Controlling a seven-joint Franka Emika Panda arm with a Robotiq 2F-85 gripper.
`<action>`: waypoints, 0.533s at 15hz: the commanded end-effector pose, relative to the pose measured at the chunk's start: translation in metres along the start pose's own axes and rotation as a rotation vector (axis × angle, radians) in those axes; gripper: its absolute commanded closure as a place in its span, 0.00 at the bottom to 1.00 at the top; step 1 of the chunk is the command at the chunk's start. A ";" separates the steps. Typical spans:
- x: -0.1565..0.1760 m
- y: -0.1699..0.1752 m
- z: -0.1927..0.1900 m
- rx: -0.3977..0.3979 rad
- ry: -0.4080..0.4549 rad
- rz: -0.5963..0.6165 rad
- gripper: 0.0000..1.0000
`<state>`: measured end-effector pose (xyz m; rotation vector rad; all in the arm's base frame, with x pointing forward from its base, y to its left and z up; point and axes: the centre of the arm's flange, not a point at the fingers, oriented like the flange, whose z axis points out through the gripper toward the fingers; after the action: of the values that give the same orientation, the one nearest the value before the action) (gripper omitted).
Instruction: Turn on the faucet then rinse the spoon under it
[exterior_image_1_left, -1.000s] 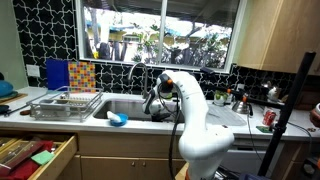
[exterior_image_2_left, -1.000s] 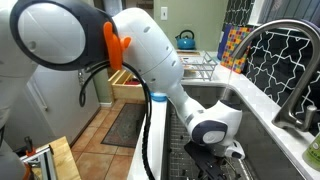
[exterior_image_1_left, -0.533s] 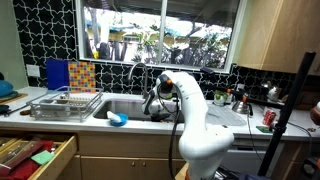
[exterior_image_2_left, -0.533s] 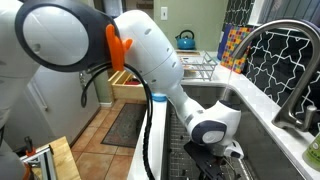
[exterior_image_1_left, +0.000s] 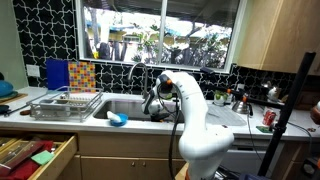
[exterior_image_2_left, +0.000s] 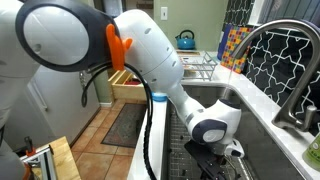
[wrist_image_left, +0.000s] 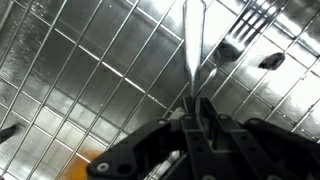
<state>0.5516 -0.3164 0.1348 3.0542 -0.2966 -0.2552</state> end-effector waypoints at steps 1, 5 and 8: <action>0.003 -0.001 0.003 -0.002 0.004 0.015 0.88; 0.003 -0.001 0.004 -0.004 0.001 0.015 0.96; 0.003 0.000 0.006 -0.008 -0.003 0.017 0.94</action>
<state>0.5526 -0.3170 0.1359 3.0524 -0.2987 -0.2511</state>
